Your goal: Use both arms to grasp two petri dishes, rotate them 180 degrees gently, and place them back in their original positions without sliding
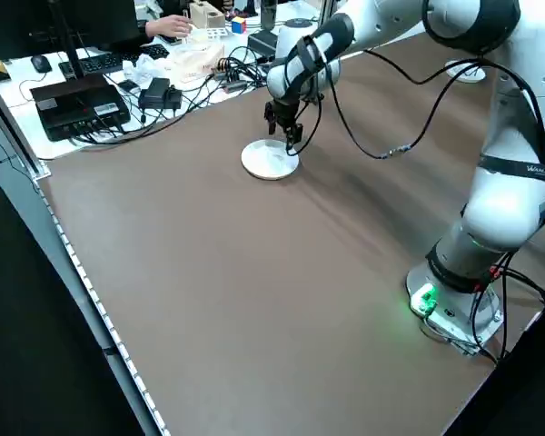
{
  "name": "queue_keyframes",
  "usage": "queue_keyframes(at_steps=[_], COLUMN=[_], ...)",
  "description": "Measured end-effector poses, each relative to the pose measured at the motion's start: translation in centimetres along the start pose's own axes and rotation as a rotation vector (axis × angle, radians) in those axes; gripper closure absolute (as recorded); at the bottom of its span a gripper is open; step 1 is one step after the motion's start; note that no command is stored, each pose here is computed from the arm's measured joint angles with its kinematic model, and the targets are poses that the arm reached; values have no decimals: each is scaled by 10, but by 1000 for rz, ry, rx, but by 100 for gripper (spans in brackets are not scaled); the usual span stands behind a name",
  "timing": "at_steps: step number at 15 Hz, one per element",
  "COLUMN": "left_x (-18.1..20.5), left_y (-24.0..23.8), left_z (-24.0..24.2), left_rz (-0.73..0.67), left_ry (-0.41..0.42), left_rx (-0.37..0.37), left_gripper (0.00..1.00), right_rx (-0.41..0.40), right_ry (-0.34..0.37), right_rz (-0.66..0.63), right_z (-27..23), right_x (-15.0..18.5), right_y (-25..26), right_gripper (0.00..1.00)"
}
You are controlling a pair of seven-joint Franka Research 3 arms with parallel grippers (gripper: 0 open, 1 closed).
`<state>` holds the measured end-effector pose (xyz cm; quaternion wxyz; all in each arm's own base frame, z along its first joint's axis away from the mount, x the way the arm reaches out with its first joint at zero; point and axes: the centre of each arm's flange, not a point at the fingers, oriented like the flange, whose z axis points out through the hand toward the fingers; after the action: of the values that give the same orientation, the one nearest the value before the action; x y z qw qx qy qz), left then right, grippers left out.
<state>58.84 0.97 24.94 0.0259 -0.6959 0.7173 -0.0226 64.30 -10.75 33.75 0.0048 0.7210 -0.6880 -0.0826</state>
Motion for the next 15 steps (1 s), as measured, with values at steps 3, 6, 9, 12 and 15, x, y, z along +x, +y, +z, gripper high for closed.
queue_keyframes(at_steps=[3, 6, 9, 12, 15], left_x=[-2, -10, -15, -19, -22], left_y=[5, 8, 10, 11, 12], left_z=[18, 31, 44, 49, 50], left_rz=[10, -3, -9, -15, -21], left_ry=[-3, 1, 5, 7, 7], left_rx=[-12, -23, -28, -28, -30], left_gripper=[15, 26, 32, 38, 38], right_rx=[4, 11, 56, 55, 69], right_ry=[2, 5, 24, 38, 50], right_rz=[13, 43, 49, 43, 34], right_z=[33, 47, 61, 83, 99], right_x=[-3, -8, -7, -1, 0], right_y=[-2, -7, -17, -22, -27], right_gripper=[1, 26, 37, 43, 45])
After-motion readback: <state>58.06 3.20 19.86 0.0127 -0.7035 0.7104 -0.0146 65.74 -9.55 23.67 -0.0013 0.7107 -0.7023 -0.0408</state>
